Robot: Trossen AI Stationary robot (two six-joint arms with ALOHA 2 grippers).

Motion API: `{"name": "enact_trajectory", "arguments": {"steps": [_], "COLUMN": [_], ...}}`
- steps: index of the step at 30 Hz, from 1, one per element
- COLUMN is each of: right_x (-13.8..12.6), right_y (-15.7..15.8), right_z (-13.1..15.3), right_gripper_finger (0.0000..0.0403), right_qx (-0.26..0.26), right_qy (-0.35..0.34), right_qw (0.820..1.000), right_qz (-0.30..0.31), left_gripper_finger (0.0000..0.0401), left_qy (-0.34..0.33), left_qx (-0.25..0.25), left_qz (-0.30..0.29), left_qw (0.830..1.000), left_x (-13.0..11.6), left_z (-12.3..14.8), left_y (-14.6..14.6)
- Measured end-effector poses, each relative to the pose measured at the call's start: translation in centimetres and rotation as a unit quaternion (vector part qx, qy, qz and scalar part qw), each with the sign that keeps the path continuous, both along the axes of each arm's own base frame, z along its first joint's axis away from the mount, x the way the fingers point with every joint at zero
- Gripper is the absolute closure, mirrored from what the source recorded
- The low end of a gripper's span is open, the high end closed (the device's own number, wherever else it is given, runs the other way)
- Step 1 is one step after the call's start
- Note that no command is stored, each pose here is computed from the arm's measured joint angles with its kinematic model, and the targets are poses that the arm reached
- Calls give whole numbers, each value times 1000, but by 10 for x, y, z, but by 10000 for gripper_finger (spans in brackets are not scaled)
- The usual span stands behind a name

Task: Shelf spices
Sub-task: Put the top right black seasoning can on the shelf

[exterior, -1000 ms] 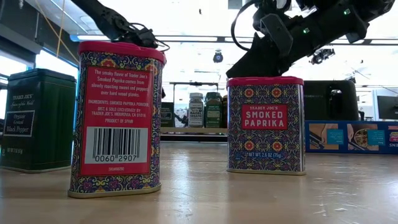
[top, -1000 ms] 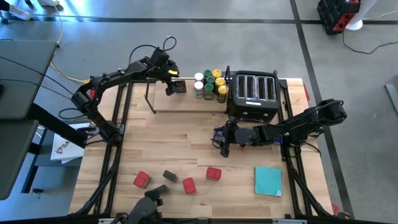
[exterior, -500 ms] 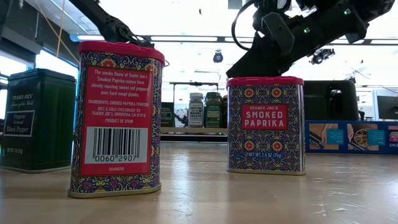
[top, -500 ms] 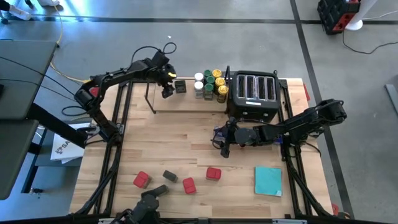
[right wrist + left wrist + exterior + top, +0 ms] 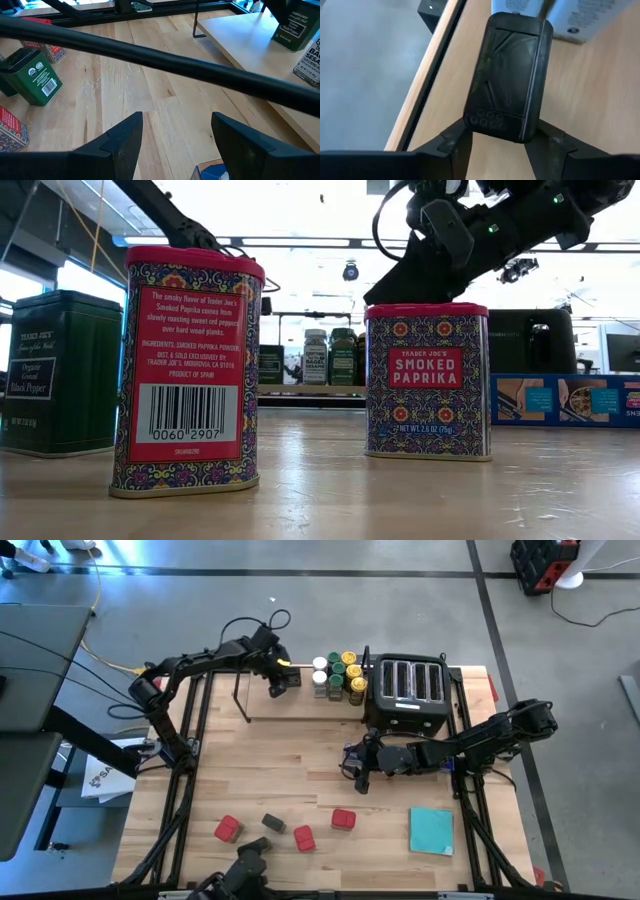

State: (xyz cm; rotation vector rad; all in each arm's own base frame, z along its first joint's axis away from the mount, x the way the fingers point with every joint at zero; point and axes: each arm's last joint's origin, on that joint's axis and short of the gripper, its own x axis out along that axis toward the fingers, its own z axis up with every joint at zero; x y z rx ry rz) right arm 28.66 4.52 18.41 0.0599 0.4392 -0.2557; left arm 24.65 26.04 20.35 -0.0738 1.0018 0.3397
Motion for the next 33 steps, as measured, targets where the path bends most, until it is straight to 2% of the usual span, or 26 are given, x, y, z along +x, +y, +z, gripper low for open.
{"name": "enact_trajectory", "arguments": {"steps": [7, 13, 19, 33], "right_x": [0, 0, 0, 0], "right_y": [0, 0, 0, 0], "right_z": [0, 0, 0, 0], "right_gripper_finger": [172, 172, 172, 172], "right_qx": [1, 0, 0, 0], "right_qy": [-3, -3, -2, -2], "right_qw": [1000, 1000, 1000, 1000], "right_qz": [0, 0, 0, 0], "left_gripper_finger": [266, 268, 266, 172], "left_qy": [-14, -23, -24, -48], "left_qx": [10, 39, 42, 72], "left_qz": [-7, -6, -8, -17], "left_qw": [1000, 999, 999, 996], "left_x": [10, 18, 19, 22], "left_z": [-5, -5, -5, 0], "left_y": [1, 1, 1, 4]}}
